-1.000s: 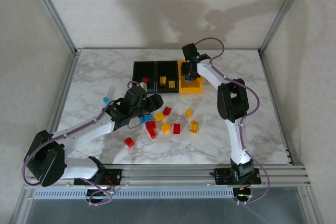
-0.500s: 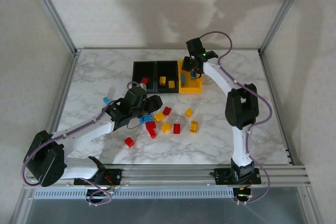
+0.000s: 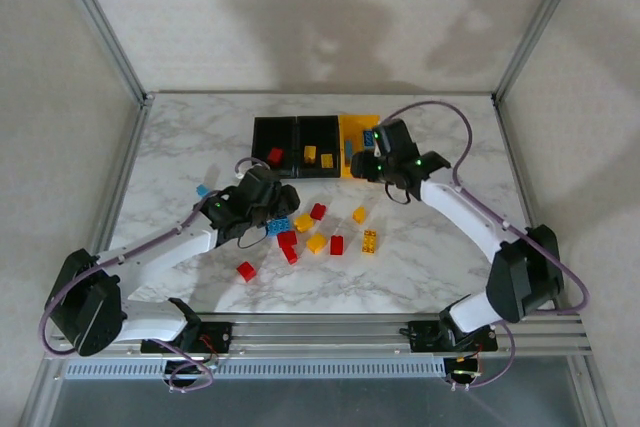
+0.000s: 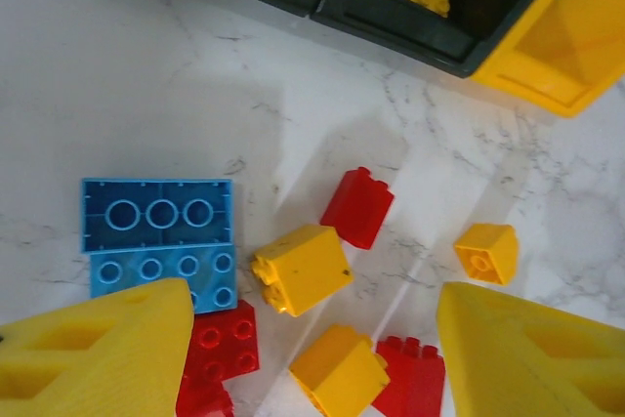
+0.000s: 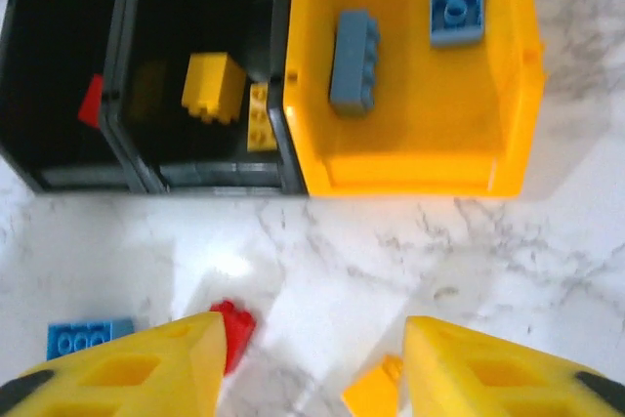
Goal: Sort the legos into containers by color
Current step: Place the lego in the container, then pick up the lego from the bottom-center of the table.
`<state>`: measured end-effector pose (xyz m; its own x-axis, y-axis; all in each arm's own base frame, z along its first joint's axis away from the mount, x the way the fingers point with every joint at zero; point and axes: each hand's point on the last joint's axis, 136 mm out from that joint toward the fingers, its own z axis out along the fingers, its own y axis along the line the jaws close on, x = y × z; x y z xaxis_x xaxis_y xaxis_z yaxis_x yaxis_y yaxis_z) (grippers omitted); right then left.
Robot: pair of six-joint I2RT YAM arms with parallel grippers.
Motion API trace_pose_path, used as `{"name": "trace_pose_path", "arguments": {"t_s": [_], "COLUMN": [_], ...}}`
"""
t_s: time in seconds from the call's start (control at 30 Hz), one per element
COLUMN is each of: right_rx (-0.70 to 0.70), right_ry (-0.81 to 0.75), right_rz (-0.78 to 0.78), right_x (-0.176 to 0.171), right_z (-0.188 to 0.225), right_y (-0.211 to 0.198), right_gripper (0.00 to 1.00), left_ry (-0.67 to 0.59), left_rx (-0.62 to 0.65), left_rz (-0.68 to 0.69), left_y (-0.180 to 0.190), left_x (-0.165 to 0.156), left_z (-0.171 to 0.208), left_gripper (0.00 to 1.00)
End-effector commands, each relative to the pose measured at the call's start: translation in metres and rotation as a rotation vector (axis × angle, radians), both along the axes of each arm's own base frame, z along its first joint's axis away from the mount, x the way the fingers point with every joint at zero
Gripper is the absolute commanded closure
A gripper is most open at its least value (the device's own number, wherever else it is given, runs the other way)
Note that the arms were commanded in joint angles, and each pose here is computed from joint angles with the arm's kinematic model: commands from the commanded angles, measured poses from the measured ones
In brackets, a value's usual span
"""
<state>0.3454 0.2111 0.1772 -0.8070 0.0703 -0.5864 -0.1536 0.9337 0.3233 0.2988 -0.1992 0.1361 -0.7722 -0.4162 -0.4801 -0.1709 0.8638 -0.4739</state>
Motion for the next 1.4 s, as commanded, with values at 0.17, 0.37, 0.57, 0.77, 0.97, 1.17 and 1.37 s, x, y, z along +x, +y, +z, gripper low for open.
{"name": "trace_pose_path", "arguments": {"t_s": [0.17, 0.37, 0.57, 0.77, 0.97, 1.17, 1.37], "right_rx": [0.158, 0.147, 0.031, 0.026, 0.018, 0.037, 0.008], "right_ry": [-0.034, 0.001, 0.084, 0.118, 0.151, 0.174, 0.226], "right_rz": [0.082, 0.076, -0.023, -0.072, -0.094, -0.098, -0.13], "right_x": [-0.048, -0.065, -0.069, -0.073, -0.077, -0.082, -0.088], "right_z": [0.011, -0.005, -0.037, -0.052, -0.065, -0.073, -0.093], "right_y": [0.008, 0.004, -0.018, -0.024, -0.027, -0.025, -0.028], "right_gripper": [0.42, 0.42, 0.34, 0.35, 0.35, 0.36, 0.33], "left_ry": [0.022, 0.046, 0.044, 0.038, 0.047, 0.06, 0.062], "left_rx": [0.132, 0.125, 0.093, 0.076, 0.067, 0.061, 0.057], "left_rz": [0.022, 0.016, -0.003, -0.024, -0.04, -0.073, -0.109], "left_y": [0.012, 0.007, 0.003, 0.001, -0.004, -0.016, -0.03], "left_x": [0.009, 0.008, 0.004, 0.0, -0.002, -0.005, -0.011], "left_z": [-0.005, -0.015, -0.016, -0.015, -0.02, -0.025, -0.027], "left_gripper": [0.26, 0.26, 0.27, 0.27, 0.27, 0.27, 0.27]}}
